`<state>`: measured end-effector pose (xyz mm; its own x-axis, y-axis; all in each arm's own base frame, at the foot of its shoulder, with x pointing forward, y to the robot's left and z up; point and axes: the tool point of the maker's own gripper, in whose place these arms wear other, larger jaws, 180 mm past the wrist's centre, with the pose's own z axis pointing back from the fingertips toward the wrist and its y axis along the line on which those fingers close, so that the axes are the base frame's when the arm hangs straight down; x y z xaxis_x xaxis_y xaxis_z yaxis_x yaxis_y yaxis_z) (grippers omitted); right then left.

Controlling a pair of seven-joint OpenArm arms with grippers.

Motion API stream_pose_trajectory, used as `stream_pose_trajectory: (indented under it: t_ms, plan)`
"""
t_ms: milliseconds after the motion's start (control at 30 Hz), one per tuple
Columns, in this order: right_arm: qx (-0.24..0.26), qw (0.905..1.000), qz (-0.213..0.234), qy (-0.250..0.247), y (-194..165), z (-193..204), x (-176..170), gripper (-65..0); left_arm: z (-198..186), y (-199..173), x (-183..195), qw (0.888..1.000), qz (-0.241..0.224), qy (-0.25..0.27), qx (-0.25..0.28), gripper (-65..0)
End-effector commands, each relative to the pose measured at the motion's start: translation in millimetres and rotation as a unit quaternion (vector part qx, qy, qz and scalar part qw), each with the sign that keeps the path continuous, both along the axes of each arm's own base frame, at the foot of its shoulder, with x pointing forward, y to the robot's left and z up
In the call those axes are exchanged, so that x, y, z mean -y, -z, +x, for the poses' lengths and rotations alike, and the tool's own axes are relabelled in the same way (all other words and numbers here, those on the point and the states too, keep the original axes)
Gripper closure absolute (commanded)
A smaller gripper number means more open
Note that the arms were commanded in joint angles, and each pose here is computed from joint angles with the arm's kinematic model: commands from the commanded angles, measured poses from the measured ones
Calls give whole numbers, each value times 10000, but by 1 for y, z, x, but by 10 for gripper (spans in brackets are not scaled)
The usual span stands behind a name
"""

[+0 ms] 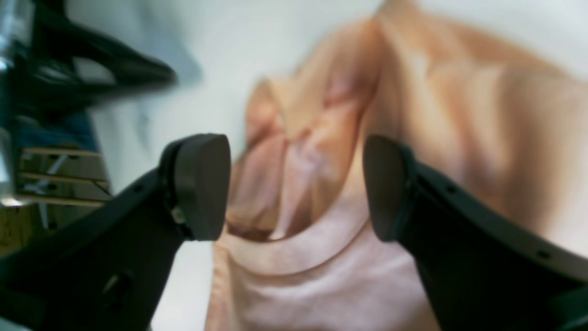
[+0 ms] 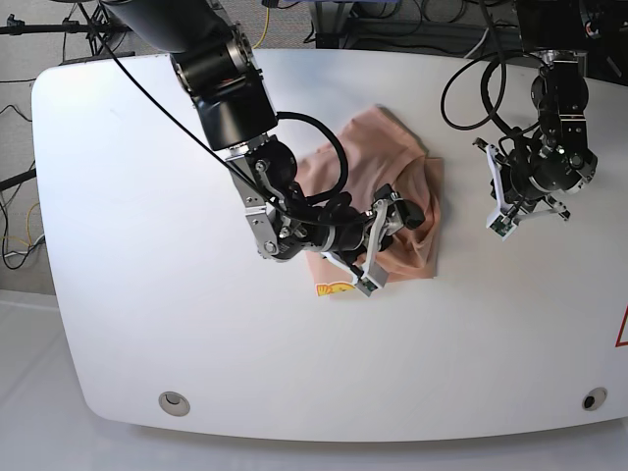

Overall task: Fold the T-shirt properly
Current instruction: 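Press the folded end down with the right gripper while the left gripper withdraws, then grasp the shirt edge with the left gripper near the right gripper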

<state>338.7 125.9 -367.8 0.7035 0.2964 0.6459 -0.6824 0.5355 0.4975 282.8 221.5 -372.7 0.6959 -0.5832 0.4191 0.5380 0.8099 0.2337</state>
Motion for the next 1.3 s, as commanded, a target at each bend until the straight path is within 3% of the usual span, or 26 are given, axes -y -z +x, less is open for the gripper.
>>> stream_pose_trajectory:
  t_ms: [0,133,267,667,900,1267]
  plan:
    - [190,9997,167,-54,-16,8,-17,-431,8,-11,-4,9998,57,15,184,0]
    - [238,9994,-56,-224,-4,5,-15,-431,6,-10,-5,9999,69,7,150,0]
    - [458,9980,103,-435,-12,2,-25,-431,2,-7,-5,9999,69,7,96,0]
    - [617,9910,996,-647,-52,4,-65,-430,1,-6,-5,9999,70,10,88,0]
    - [596,9822,1636,-707,-80,6,-88,-428,1,-8,-10,9999,96,-60,115,0]
    - [678,9826,1660,-473,-101,29,-90,-425,1,-11,-18,9997,121,-168,142,0]
